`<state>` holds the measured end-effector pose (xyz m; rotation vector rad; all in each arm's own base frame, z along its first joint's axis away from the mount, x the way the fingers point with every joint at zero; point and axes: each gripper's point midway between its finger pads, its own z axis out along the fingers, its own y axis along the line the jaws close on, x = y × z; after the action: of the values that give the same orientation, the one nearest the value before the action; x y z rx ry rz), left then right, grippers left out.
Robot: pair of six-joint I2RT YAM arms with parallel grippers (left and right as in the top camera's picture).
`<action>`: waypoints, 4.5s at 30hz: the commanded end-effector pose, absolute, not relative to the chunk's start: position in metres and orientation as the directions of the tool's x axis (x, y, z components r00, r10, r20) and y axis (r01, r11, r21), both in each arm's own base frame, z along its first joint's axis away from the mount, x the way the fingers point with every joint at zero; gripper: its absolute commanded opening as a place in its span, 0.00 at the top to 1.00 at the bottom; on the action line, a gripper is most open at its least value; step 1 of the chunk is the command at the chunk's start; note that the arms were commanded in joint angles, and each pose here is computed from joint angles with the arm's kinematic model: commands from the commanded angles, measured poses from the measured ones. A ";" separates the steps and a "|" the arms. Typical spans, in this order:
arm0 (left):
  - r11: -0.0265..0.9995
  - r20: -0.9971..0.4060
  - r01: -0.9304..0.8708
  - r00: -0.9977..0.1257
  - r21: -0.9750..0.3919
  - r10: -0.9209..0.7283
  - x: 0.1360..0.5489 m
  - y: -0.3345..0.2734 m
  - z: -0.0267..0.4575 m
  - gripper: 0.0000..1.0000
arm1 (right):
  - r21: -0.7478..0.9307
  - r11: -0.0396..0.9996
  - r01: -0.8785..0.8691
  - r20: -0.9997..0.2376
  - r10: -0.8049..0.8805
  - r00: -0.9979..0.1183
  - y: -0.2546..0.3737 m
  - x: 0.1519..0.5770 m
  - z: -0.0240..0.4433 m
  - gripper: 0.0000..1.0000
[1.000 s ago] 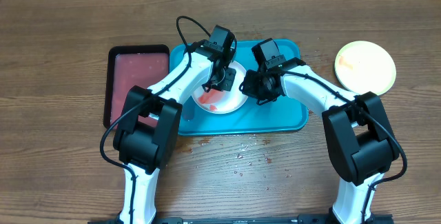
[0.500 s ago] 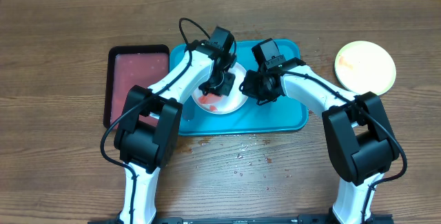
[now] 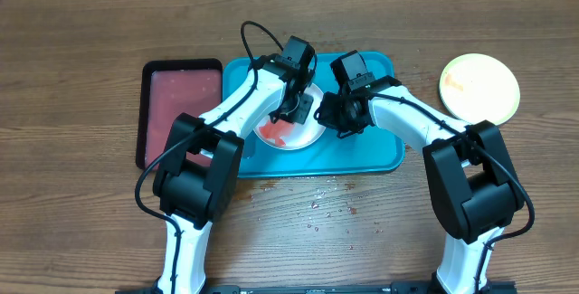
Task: Clean dirty plates on tray and stack at the side
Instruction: 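Scrub the white plate with the sponge while right gripper holds rim, then continue scrubbing the white plate surface with the sponge in circles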
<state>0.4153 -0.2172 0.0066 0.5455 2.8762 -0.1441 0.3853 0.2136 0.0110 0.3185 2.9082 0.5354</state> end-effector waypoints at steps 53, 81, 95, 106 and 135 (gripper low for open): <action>0.987 -0.140 0.162 -0.977 0.003 0.161 0.405 -0.197 -0.046 0.96 | 0.364 0.916 0.169 -0.124 0.228 -0.966 0.213 0.384 0.011 0.96; 0.970 0.135 0.243 -0.960 -0.029 0.245 0.328 -0.194 -0.058 0.96 | 0.363 0.916 0.170 -0.124 0.228 -0.966 0.213 0.384 0.011 0.96; 0.985 -0.036 0.174 -0.984 -0.018 0.174 0.366 -0.203 -0.064 0.96 | 0.369 0.914 0.166 -0.132 0.229 -0.965 0.214 0.386 0.012 0.96; 0.967 0.104 0.190 -0.979 0.173 0.174 0.327 -0.155 -0.075 0.96 | 0.369 0.914 0.167 -0.132 0.229 -0.964 0.214 0.386 0.012 0.96; 0.968 -0.003 0.236 -0.972 -0.080 0.237 0.347 -0.185 -0.092 0.96 | 0.368 0.915 0.167 -0.131 0.229 -0.965 0.214 0.386 0.012 0.96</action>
<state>0.4264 -0.1870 -0.0023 0.1833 2.8224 -0.1161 0.3848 0.2126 0.0105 0.3201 2.9112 0.5296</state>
